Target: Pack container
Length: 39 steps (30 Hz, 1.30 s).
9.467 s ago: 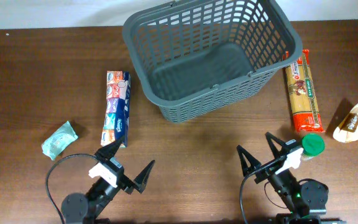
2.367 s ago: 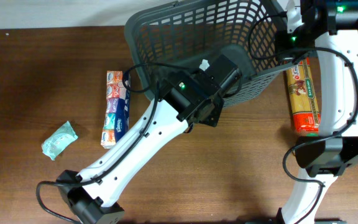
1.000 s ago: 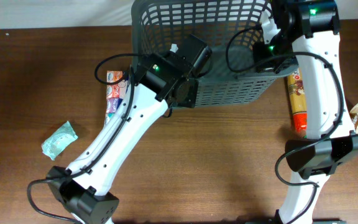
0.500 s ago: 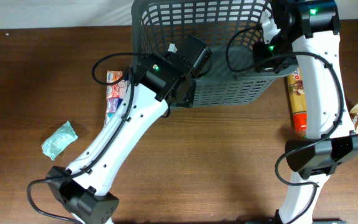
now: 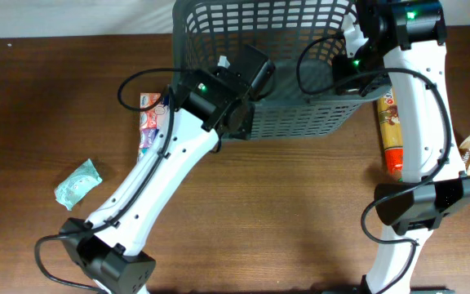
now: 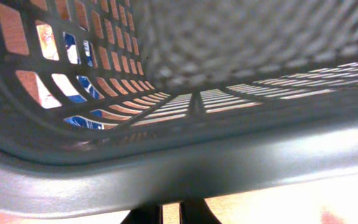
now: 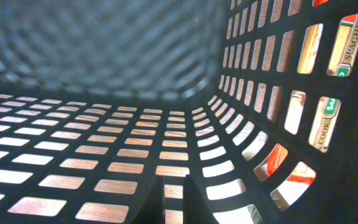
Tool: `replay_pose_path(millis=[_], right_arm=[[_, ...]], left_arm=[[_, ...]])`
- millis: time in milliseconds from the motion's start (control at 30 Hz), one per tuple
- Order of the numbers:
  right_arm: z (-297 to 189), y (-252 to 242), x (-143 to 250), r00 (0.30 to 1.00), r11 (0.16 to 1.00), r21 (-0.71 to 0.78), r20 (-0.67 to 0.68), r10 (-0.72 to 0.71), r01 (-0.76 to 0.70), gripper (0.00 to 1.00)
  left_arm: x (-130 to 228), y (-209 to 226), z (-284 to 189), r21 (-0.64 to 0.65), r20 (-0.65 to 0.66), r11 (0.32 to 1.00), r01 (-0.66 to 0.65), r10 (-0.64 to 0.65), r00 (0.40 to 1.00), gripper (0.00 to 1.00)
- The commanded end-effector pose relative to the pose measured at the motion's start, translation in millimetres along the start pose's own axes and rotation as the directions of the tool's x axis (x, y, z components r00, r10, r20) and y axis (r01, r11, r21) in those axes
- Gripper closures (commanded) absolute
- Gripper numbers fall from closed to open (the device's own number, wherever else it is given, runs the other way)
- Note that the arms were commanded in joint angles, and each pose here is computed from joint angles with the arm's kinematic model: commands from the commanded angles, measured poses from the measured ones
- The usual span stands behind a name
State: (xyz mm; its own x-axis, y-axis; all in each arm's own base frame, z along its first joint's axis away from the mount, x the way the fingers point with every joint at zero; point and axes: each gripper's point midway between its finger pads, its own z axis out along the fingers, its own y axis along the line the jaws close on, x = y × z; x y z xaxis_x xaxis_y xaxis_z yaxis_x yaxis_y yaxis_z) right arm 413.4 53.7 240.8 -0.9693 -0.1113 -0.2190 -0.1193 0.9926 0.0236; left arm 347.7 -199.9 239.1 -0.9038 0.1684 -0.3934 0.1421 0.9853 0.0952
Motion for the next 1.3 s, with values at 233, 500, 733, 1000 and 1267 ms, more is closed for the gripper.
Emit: replay_pose_path(millis=[233,500,733,1000,1267], right_arm=[[3.5,2.5,2.2,1.000,1.000,-0.003,-0.017,0.007,-0.007,0.90],[3.4,7.3,1.1,1.000,1.000,-0.030,-0.012,0.005,-0.006,0.59],[2.5,12.6,-2.1,1.000,0.998,-0.061,0.002,-0.003,0.003,0.28],[-18.8,30.8,-12.1,0.997,0.987,-0.161,0.079,-0.005,0.018,0.01],[-116.3,52.2,-25.3,0.926,0.972,-0.205,0.377,-0.030,0.115,0.01]], left_arm=[[0.0,15.2,3.8,-0.046,-0.012,0.999,0.024,-0.024,1.000,0.82],[4.2,18.1,0.0,-0.051,-0.022,0.999,0.020,-0.021,1.000,0.78],[-1.5,21.4,-26.4,-0.014,0.054,0.999,0.040,-0.039,0.998,0.70],[-8.7,35.3,-84.8,0.061,0.218,0.997,0.048,-0.061,0.974,0.62],[-6.6,53.1,-124.7,0.085,0.324,0.994,0.068,-0.092,0.942,0.21]])
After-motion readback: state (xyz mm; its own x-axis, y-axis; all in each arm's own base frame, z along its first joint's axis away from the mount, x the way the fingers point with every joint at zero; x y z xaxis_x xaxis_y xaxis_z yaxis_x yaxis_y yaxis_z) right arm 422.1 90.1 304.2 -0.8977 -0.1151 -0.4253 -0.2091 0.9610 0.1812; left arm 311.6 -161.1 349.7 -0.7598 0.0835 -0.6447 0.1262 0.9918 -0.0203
